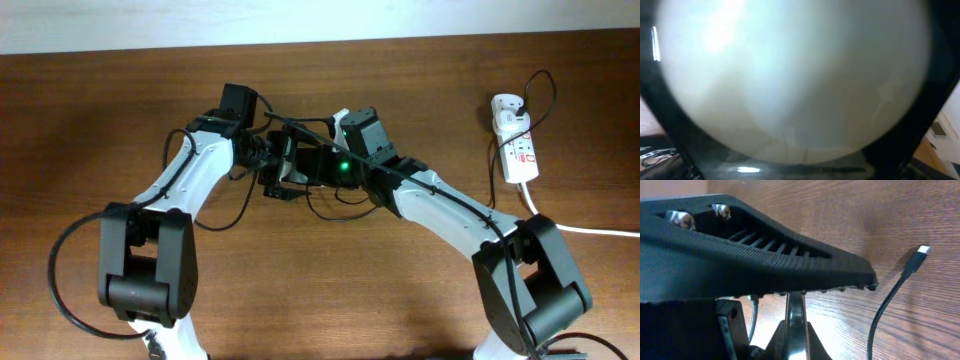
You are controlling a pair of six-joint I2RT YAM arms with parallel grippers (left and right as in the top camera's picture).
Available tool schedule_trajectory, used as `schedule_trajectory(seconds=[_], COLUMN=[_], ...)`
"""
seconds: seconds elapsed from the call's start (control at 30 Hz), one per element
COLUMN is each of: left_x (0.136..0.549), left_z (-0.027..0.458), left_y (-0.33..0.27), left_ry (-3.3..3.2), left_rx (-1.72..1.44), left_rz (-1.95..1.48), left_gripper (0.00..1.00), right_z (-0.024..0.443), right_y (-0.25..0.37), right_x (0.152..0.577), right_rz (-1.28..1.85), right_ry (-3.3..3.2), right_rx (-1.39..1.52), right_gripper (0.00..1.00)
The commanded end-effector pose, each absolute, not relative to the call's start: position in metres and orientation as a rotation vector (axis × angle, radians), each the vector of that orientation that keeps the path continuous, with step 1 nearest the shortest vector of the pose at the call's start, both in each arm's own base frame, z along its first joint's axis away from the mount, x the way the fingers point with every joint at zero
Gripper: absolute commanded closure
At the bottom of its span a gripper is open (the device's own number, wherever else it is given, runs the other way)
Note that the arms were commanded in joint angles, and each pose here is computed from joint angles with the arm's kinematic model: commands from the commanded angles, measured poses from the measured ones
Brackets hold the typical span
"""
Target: Plug charger to phone and switch on socket
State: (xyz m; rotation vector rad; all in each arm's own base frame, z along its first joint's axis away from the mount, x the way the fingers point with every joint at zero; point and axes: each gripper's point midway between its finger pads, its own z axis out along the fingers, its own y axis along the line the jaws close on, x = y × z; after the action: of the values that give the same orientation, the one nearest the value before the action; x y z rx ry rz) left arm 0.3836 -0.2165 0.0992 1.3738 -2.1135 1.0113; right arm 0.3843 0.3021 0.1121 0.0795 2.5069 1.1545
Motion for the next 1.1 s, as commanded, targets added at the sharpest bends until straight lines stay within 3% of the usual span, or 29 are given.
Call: schedule_trajectory(seconds=[0.0, 0.3, 0.4, 0.57, 0.67, 0.8, 0.93, 1.07], left_x=[0.385, 0.398, 0.411, 0.422, 0.433, 0.439, 0.446, 0.448], left_z=[0.105, 0.103, 0.108, 0.107, 0.131, 0.149, 0.192, 0.206], left_y=[-0.217, -0.200, -0.178, -0.152, -0.165, -0.173, -0.186, -0.200], left_ry=[-2.103, -2.210, -2.312, -2.428, -2.567, -2.556, -2.538, -2.557], left_rx=[1.364, 1.318, 1.217, 1.150, 0.776, 0.641, 0.242, 0.067], left_rz=[1.030, 1.092, 1.205, 1.265, 1.539, 1.691, 2.014, 2.105], left_gripper=[0.01, 0.08, 0.01, 0.01, 0.01, 0.01, 0.01, 0.01], right_z=[0.129, 0.124, 0.133, 0.167, 0.205, 0.246, 0.241, 0.234], right_y=[0.310, 0.238, 0.214, 0.185, 0.153, 0.114, 0.080, 0.077], right_x=[0.387, 0.409, 0.411, 0.402, 0.388, 0.362, 0.330, 0.335], right_rz=[1.211, 1.168, 1.155, 1.117, 1.072, 1.025, 1.058, 1.276], right_ry=[2.467, 2.516, 2.507, 2.462, 2.401, 2.315, 2.217, 2.039], right_rx=[0.052, 0.248, 0.278, 0.248, 0.241, 0.291, 0.382, 0.510], right_gripper=[0.96, 0.96, 0.96, 0.96, 0.96, 0.96, 0.96, 0.96])
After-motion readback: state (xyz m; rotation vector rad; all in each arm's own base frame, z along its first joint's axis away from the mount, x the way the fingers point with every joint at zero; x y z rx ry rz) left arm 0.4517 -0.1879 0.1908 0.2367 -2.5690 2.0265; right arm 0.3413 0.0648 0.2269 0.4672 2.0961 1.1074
